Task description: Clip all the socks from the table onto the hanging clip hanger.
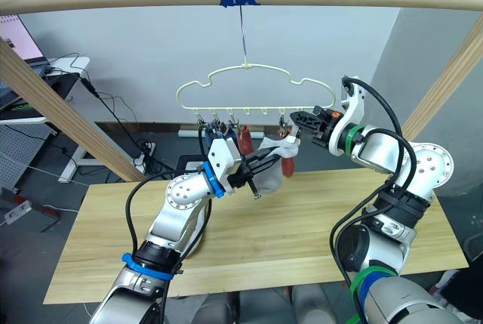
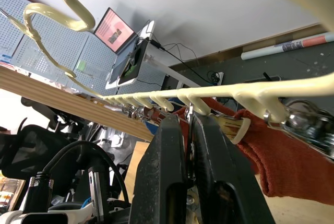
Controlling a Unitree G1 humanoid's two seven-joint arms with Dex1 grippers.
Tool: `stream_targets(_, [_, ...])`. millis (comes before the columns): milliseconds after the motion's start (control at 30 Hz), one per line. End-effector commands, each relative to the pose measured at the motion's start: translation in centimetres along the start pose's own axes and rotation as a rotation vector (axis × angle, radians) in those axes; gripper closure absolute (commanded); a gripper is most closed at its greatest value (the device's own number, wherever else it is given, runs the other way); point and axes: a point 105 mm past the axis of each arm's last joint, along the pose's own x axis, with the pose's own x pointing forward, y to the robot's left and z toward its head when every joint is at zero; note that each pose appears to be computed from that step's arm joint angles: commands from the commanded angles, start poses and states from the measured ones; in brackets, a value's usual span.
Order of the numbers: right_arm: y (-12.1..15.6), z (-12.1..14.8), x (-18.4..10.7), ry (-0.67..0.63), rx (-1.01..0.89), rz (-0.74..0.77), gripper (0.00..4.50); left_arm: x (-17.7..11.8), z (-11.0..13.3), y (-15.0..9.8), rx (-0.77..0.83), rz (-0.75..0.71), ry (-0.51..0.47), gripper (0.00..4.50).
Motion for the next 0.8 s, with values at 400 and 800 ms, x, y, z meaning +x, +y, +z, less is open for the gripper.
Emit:
stream_targets(400, [2.4,-0.6,0.0,0.009,-0.048,0.1,2.86,0.8,1.6,0.5,0.031,0.011,-0.065,4.5])
stream_targets(800, [0.7,0.2,-2.9,0.022,-0.143,0.035,0.02,1.1,1.6,0.8,0.036,0.012,-0.065,4.5])
